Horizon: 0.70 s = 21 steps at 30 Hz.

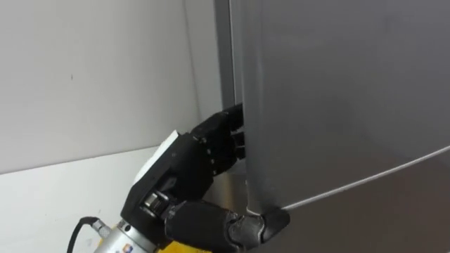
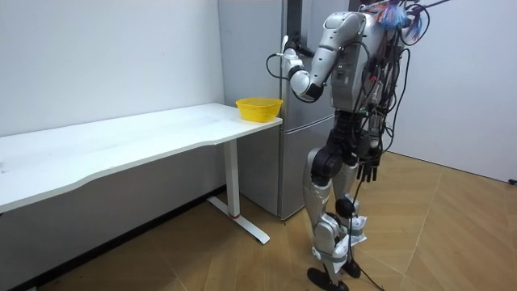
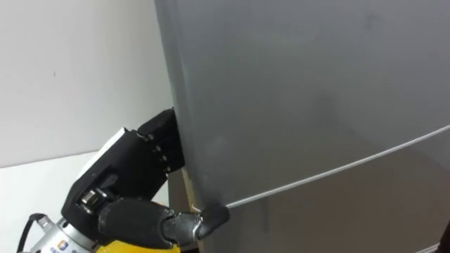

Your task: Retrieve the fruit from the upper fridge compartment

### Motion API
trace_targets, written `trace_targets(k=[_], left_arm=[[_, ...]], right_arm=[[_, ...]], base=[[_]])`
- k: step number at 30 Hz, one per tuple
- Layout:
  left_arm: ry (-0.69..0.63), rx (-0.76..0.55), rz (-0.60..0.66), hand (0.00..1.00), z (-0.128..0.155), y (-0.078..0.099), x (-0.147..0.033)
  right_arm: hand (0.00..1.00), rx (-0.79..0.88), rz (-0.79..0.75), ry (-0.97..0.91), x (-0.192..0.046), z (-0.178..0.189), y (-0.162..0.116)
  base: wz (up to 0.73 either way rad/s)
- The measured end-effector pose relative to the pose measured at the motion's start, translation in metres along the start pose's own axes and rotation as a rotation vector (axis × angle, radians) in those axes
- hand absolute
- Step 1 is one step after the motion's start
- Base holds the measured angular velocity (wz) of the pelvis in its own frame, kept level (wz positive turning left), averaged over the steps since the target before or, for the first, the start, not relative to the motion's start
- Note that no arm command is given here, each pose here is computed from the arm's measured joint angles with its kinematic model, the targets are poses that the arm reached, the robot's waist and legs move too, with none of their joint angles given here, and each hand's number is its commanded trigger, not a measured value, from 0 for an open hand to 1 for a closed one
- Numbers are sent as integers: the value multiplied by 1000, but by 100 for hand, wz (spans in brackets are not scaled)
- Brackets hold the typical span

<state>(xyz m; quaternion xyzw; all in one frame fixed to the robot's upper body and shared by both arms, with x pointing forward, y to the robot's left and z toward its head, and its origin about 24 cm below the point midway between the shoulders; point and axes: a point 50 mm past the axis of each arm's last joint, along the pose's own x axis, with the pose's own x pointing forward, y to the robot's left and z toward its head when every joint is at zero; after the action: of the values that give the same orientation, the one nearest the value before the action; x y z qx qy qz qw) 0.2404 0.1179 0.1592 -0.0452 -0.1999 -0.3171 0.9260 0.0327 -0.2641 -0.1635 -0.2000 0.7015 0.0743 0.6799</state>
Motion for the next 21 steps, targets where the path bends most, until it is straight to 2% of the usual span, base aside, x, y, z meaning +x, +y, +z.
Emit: trace_targets(k=[21], left_arm=[[22,14,-100,0,-2,-6,0]], right_arm=[[0,-26,-4,-11,0,5,-1]], base=[[-1]])
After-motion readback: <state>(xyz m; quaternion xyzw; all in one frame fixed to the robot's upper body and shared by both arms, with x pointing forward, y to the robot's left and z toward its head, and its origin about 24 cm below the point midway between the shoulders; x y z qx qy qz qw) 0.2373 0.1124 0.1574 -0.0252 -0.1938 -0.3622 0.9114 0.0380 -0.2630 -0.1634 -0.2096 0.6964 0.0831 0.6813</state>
